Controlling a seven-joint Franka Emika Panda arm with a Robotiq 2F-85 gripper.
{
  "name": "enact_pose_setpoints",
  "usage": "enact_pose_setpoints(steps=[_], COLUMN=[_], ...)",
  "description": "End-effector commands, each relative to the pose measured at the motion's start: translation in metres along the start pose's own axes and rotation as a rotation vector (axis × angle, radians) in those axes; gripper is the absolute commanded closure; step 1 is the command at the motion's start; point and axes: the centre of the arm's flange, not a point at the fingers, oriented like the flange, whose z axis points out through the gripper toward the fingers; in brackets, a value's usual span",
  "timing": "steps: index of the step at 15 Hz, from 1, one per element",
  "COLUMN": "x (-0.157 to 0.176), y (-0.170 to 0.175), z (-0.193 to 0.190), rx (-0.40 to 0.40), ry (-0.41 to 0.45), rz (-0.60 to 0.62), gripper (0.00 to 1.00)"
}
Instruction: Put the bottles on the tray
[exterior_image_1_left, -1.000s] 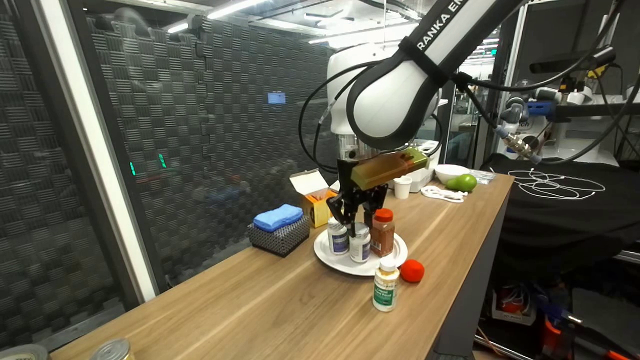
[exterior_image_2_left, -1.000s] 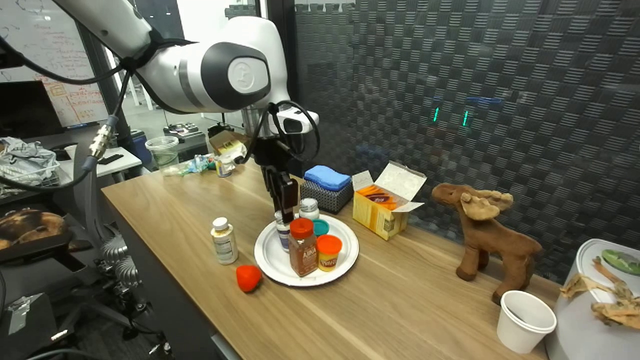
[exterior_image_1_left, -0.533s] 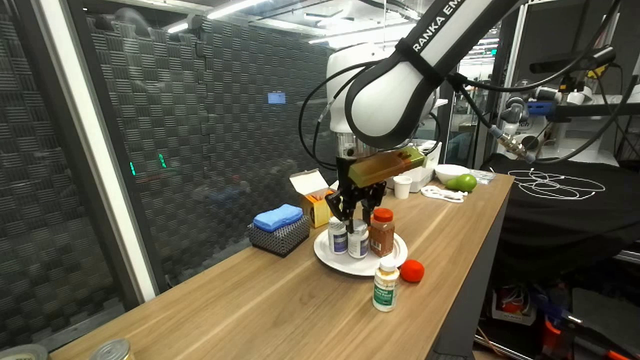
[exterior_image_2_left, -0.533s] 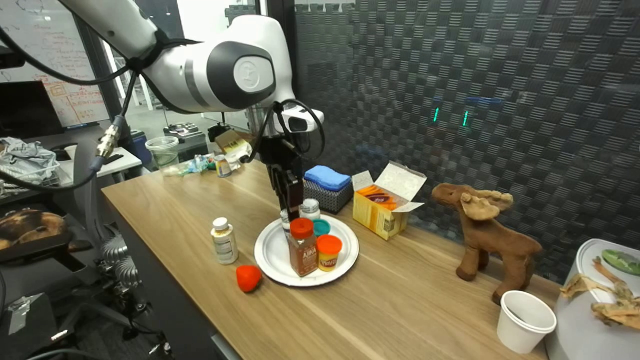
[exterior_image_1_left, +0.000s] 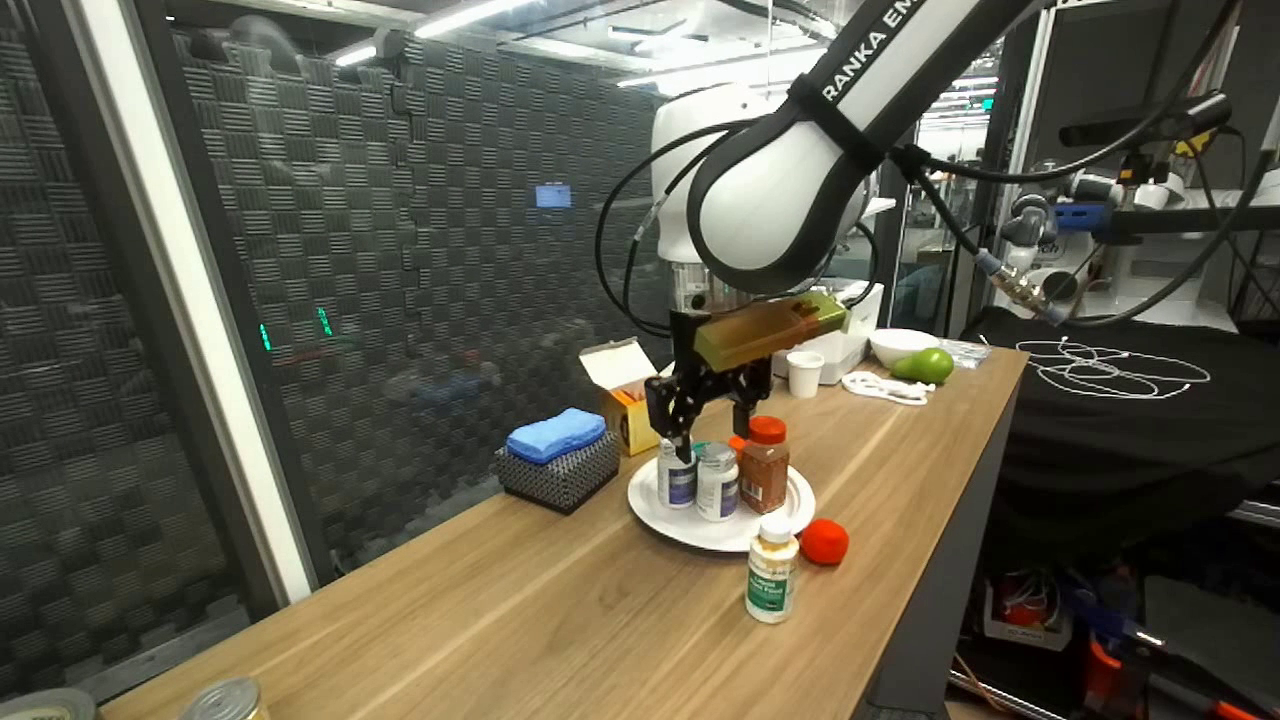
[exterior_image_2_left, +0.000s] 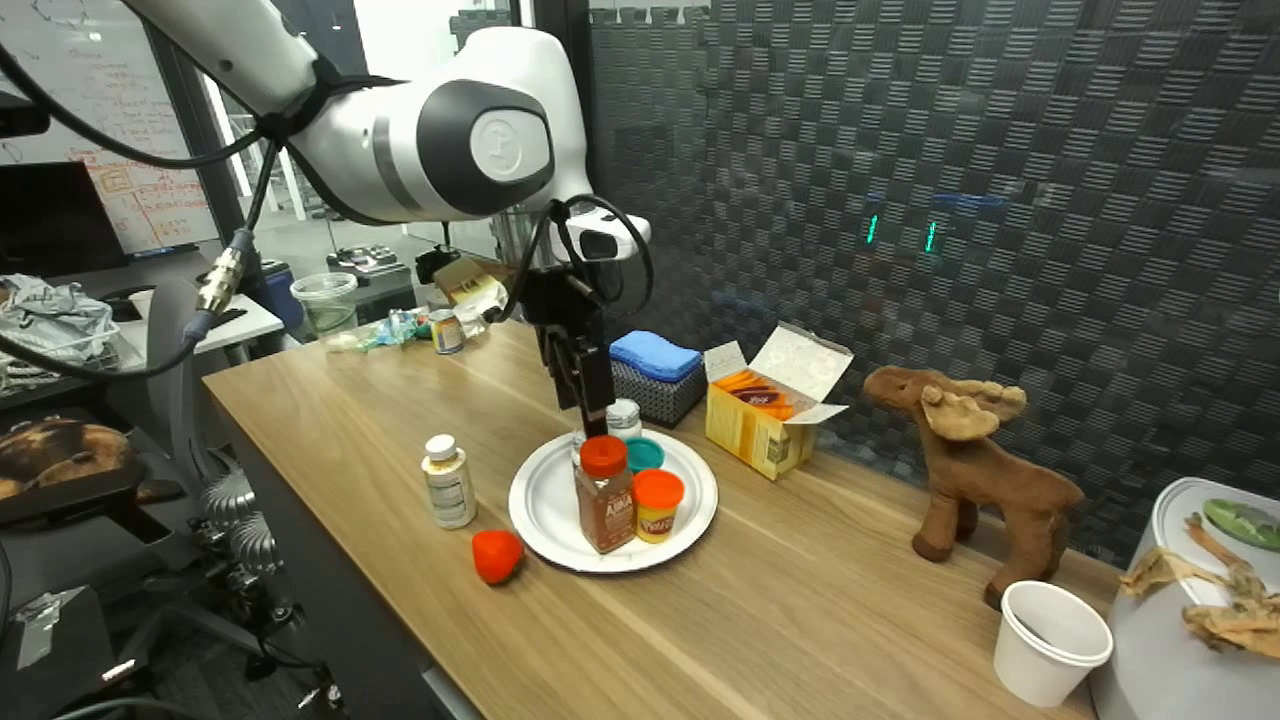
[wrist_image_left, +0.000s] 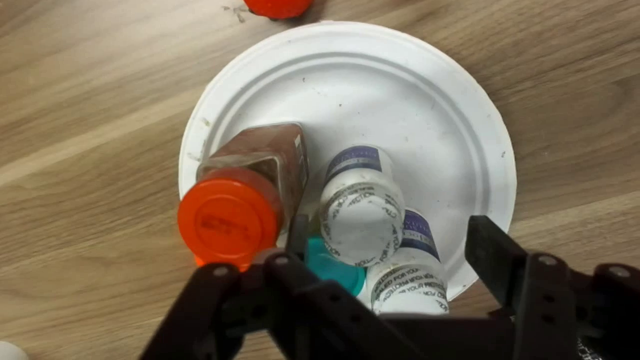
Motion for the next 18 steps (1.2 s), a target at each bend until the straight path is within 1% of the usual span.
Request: enact_pose_setpoints(steps=[1, 3, 6, 8, 10, 11, 15, 18], x=[0.006, 0.006, -0.005, -0.022, -0.048, -0.062, -0.105, -0.129], y=[-0.003, -0.006, -0.016, -0.023, -0.030, -0.031, -0.032, -0.027], z=[-0.015, -0.027, -0.053, -0.073, -0.092, -0.097, -0.101, -0.093], rx=[0.006, 0.010, 0.011, 0.002, 0.021, 0.006, 0.000, 0.019], ry=[0.053, 0.069, 0.079, 0.095, 0.051, 0.059, 0.003, -0.004], rz=[0.006, -0.002, 0.004, 0.029, 0.047, 0.055, 0.080, 0.052], gripper=[0.00, 0.00, 0.00, 0.00, 0.00, 0.00, 0.00, 0.00])
